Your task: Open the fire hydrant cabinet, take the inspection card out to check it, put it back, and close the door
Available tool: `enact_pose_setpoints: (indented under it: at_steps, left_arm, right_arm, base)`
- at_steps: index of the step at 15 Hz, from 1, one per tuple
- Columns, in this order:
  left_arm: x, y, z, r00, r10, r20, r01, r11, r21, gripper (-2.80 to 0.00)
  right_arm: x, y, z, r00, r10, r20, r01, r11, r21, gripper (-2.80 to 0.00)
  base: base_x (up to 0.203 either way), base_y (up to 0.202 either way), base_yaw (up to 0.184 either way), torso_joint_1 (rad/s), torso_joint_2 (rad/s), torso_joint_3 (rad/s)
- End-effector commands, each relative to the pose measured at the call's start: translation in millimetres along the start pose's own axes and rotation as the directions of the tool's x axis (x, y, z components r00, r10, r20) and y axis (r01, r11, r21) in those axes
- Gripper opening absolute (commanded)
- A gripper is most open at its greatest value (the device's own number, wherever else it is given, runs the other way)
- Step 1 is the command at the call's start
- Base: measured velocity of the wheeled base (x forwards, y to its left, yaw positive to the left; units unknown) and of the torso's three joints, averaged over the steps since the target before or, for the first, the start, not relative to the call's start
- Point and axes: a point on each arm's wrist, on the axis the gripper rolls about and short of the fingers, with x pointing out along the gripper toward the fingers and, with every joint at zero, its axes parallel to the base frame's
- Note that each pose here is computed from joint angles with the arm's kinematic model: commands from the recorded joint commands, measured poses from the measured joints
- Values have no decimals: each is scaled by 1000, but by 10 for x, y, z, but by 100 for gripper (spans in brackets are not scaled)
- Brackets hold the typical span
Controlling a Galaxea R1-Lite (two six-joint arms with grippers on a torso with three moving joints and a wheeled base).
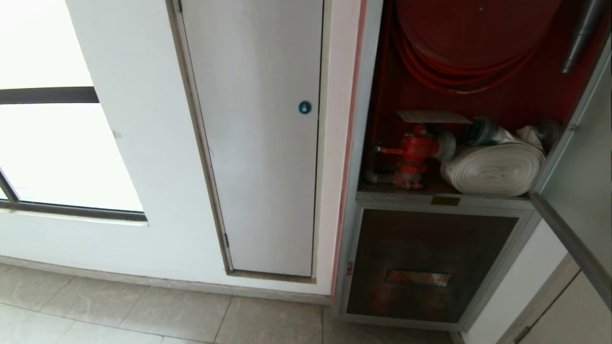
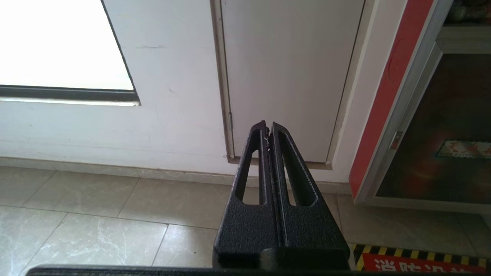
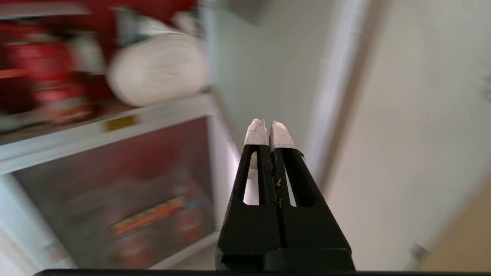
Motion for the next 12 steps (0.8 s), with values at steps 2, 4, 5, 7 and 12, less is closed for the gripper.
enact_pose_setpoints:
  at_steps: [2, 4, 5, 7, 12]
  left_arm:
    - [4, 0, -17, 1000, 0, -5, 0, 1000, 0, -280]
    - [4, 0, -17, 1000, 0, -5, 0, 1000, 0, -280]
    - [4, 0, -17, 1000, -1, -5, 1, 1000, 0, -280]
    - [4, 0, -17, 1000, -1, -5, 1, 1000, 0, -280]
    - [4, 0, -17, 1000, -1, -5, 1, 1000, 0, -280]
  right_arm:
    - [69, 36, -18, 992, -124, -32, 123, 992, -25, -280]
    - [146, 85, 30, 977, -211, -27, 210, 978, -16, -280]
    - [182, 108, 48, 966, -259, -27, 259, 966, -14, -280]
    - [208, 118, 71, 945, -327, -27, 327, 945, -12, -280]
    - [256, 156, 55, 929, -368, -36, 368, 930, -22, -280]
  base:
    - [0, 0, 0, 0, 0, 0]
    - [0, 0, 0, 0, 0, 0]
    - [0, 0, 0, 0, 0, 0]
    - [0, 0, 0, 0, 0, 0]
    - [0, 0, 0, 0, 0, 0]
